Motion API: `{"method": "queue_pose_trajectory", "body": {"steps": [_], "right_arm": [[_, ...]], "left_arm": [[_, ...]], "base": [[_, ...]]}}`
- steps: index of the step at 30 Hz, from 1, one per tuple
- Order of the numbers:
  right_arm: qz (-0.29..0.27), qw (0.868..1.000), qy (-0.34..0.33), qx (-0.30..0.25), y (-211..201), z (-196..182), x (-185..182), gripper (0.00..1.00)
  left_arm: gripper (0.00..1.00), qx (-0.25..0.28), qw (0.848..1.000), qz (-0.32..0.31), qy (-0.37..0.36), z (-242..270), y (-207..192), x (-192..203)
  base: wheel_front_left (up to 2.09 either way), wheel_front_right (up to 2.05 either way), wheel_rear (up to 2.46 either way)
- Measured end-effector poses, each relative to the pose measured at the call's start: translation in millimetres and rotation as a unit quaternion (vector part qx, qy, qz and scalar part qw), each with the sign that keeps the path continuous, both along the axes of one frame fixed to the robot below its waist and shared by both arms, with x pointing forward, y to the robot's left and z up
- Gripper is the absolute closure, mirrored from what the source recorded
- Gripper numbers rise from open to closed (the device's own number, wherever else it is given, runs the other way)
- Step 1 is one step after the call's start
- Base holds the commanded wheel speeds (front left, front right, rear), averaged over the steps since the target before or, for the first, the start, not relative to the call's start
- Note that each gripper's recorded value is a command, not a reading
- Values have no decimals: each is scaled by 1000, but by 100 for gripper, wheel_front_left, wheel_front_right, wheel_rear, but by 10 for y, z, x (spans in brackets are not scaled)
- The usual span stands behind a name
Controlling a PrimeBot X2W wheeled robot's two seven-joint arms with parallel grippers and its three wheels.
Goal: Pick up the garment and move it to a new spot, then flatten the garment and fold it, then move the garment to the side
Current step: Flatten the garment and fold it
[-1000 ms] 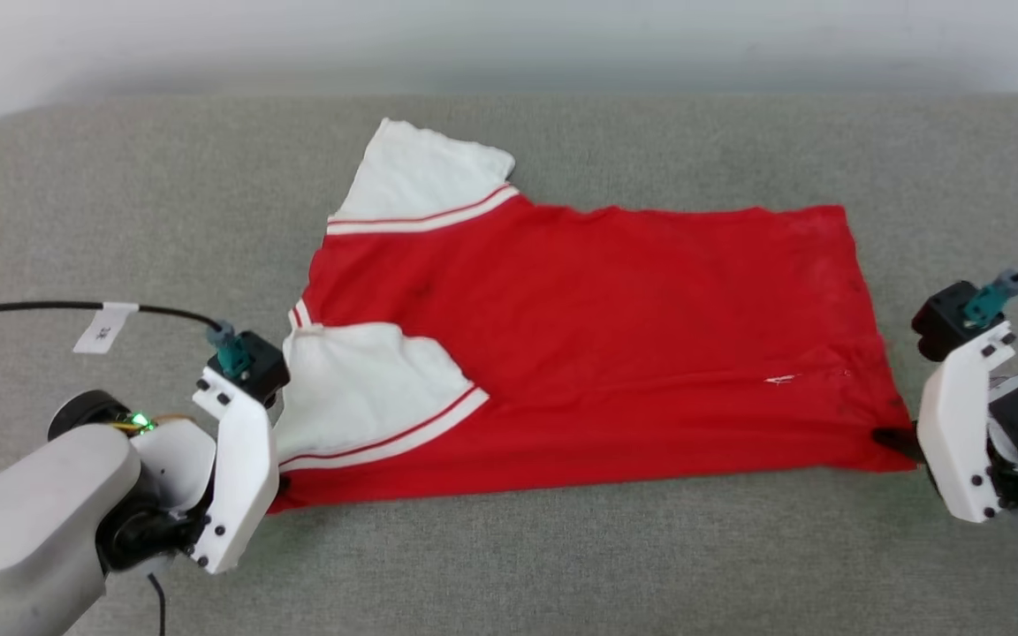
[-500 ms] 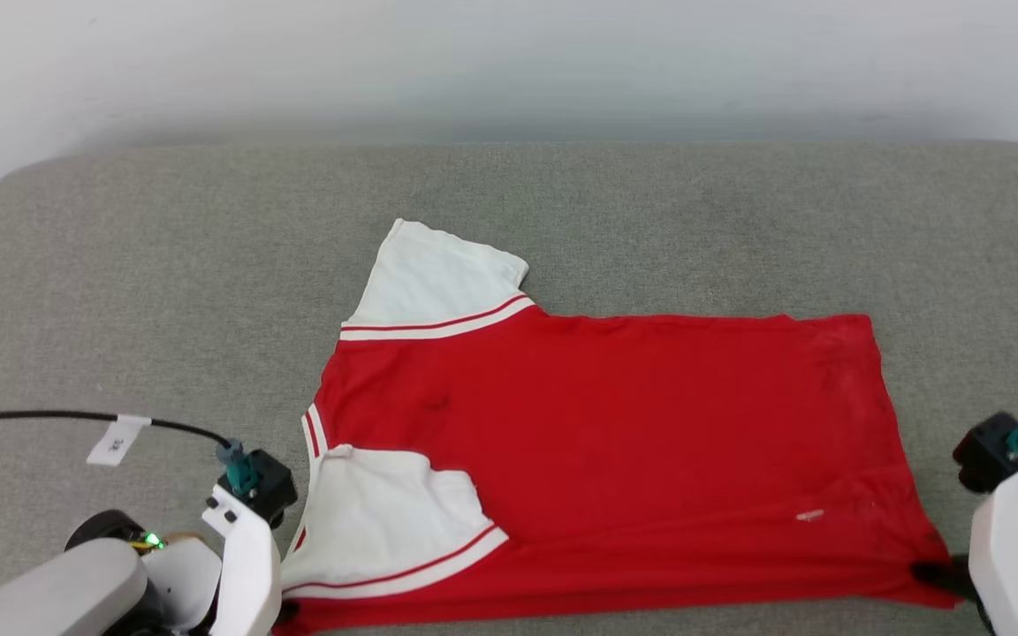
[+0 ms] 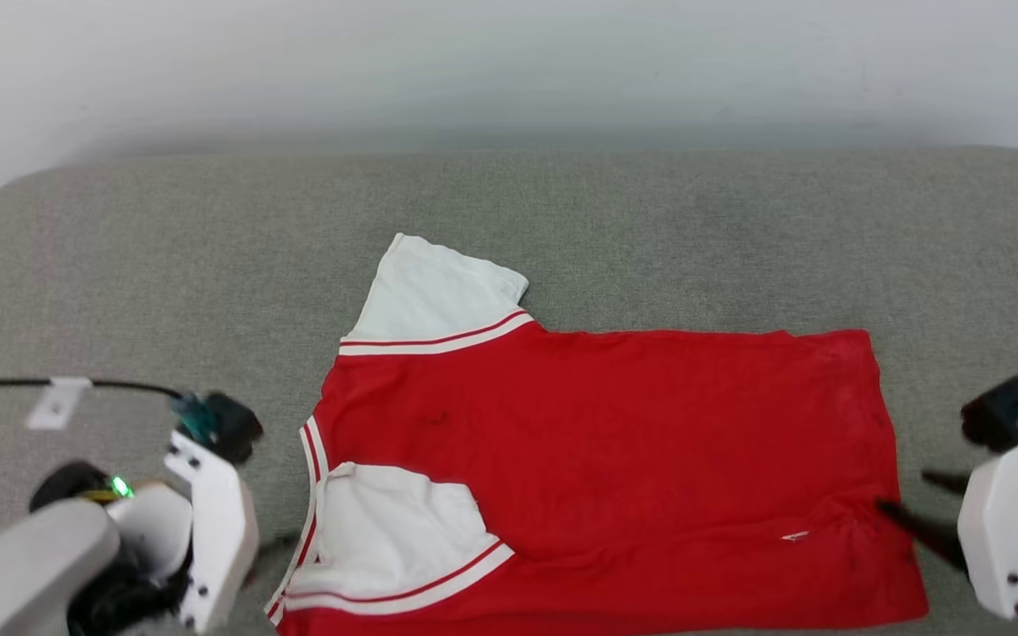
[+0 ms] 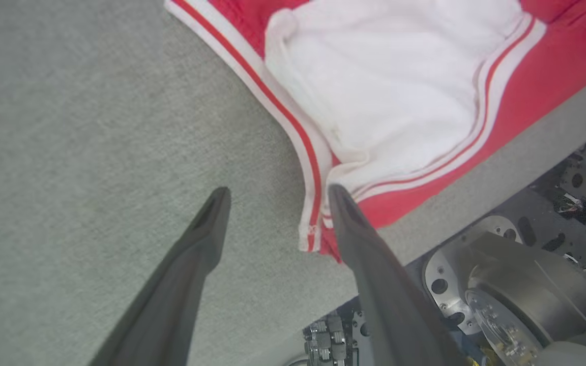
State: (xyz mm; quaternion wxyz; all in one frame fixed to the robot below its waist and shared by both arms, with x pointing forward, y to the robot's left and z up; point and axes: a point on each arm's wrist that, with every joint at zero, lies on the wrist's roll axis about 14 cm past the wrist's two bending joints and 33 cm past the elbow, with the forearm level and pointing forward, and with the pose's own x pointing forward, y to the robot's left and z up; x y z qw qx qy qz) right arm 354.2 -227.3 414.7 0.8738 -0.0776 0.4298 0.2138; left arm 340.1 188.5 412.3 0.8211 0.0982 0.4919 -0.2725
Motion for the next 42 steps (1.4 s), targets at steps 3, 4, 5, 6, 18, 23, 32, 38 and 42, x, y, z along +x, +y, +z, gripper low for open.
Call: {"method": "queue_pose_trajectory", "body": {"steps": [3,4,5,6,18,23,32,38,42], "right_arm": [[-8,995,-101,25,45,377,297,0],[-9,990,-135,29,49,498,375,0],[-13,985,-169,38,65,625,458,0],[-15,978,-201,46,90,745,526,0],[-118,863,-477,117,58,1613,798,0],[-151,854,-483,119,130,1497,710,0],[-175,870,-449,107,225,1177,765,0],[-172,884,-427,88,220,958,887,0],[-173,892,-411,79,190,798,963,0]], "left_arm": [[0,-3,996,10,-87,330,30,373],[0,-4,993,13,-117,438,36,494],[0,-4,989,18,-145,535,47,613],[0,-5,986,19,-167,617,41,714],[0,-13,952,28,-304,1162,-154,1805],[0,-8,953,16,-304,1175,-310,2218],[0,31,987,3,-156,471,-455,2572],[0,45,998,-18,-43,23,-606,2616],[0,48,998,-25,24,-293,-658,2573]], "base": [[0,0,0],[0,0,0],[0,0,0],[0,0,0],[0,0,0],[0,0,0],[0,0,0],[0,0,0],[0,0,0]]}}
